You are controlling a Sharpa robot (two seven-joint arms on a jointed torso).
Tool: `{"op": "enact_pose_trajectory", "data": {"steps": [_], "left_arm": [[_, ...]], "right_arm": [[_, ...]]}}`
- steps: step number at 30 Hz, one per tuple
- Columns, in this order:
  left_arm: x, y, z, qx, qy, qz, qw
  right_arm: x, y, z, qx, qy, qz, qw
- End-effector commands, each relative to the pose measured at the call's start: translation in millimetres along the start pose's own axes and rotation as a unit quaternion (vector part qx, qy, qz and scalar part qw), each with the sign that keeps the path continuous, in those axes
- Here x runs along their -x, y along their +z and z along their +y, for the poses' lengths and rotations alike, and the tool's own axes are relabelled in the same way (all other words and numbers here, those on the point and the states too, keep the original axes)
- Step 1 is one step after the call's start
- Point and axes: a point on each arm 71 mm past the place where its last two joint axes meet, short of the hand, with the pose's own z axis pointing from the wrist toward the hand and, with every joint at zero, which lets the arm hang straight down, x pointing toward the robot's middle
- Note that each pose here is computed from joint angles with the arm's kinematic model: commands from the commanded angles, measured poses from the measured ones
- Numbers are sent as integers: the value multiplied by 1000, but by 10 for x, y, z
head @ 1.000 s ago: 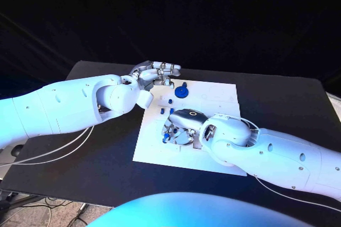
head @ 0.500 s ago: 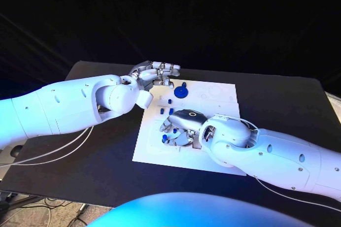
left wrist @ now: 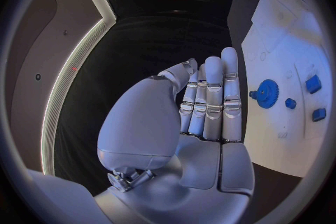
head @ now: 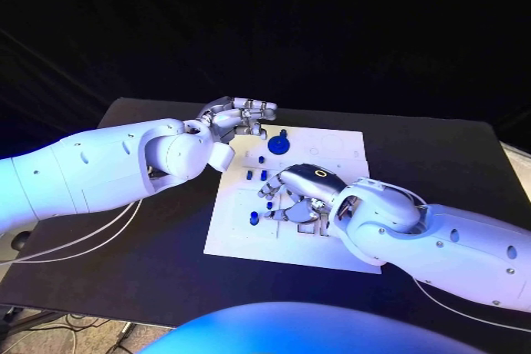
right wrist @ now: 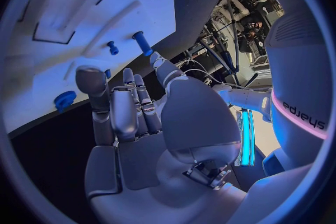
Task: Assemble the parts on the task board
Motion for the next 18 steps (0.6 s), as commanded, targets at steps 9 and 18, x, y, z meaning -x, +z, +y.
{"op": "enact_pose_trajectory", "data": {"steps": [9, 18], "left_arm": [[0, -1, 2, -2, 1, 9, 1000], [27, -8, 14, -1, 2, 5, 1000]], "right_arm": [[407, -746, -508, -138, 136, -52, 980], [345, -1290, -763, -273, 115, -42, 954]]}}
